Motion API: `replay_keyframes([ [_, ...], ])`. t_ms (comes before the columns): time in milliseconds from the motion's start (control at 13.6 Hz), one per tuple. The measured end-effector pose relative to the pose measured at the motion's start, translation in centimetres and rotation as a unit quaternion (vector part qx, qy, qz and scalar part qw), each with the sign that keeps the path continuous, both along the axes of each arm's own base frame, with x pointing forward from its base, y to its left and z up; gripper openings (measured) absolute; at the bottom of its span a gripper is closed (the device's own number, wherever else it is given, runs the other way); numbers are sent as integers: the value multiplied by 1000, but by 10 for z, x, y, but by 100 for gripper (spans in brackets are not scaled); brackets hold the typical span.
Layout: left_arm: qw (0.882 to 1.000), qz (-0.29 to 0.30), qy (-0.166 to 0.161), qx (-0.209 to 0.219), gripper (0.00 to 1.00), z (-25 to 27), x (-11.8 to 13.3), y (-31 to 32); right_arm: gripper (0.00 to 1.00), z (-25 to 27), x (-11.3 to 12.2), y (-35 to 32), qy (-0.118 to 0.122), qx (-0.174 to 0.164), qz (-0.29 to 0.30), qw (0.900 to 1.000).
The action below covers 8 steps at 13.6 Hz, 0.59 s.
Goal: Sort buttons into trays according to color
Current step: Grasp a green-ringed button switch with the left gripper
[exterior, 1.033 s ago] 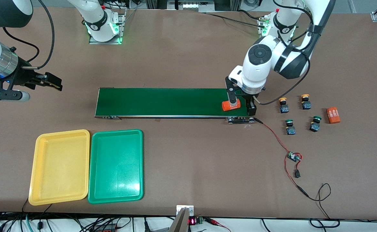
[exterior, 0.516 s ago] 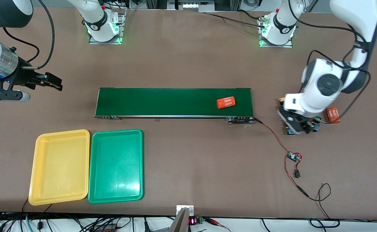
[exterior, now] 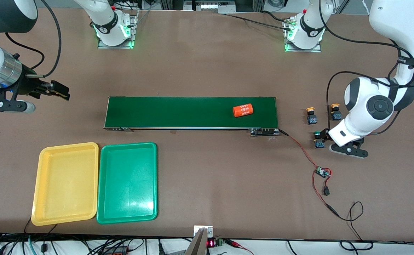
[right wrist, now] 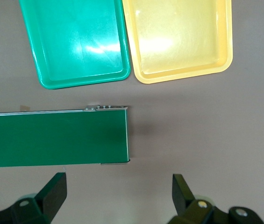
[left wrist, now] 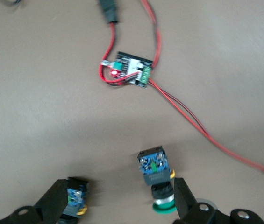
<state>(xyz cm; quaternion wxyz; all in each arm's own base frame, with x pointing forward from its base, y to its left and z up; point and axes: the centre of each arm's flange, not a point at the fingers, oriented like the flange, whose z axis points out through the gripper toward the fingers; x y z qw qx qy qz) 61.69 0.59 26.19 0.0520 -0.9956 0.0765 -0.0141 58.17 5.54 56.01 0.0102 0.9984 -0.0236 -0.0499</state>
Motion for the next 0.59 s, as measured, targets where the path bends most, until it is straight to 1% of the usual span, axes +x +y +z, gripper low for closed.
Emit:
replay_keyframes([
  [74, 1000, 23, 3, -12, 100, -7, 2, 2, 100, -5, 2, 0, 5, 0, 0, 1000],
  [221, 999, 45, 16, -22, 100, -26, 3, 3, 100, -17, 6, 0, 15, -1, 0, 1000],
  [443, 998, 53, 35, -24, 100, -53, 1, 3, 100, -30, 10, 0, 28, -1, 1, 1000],
  [590, 997, 53, 47, -23, 100, -67, -2, 3, 100, -32, 10, 0, 31, -1, 1, 1000],
])
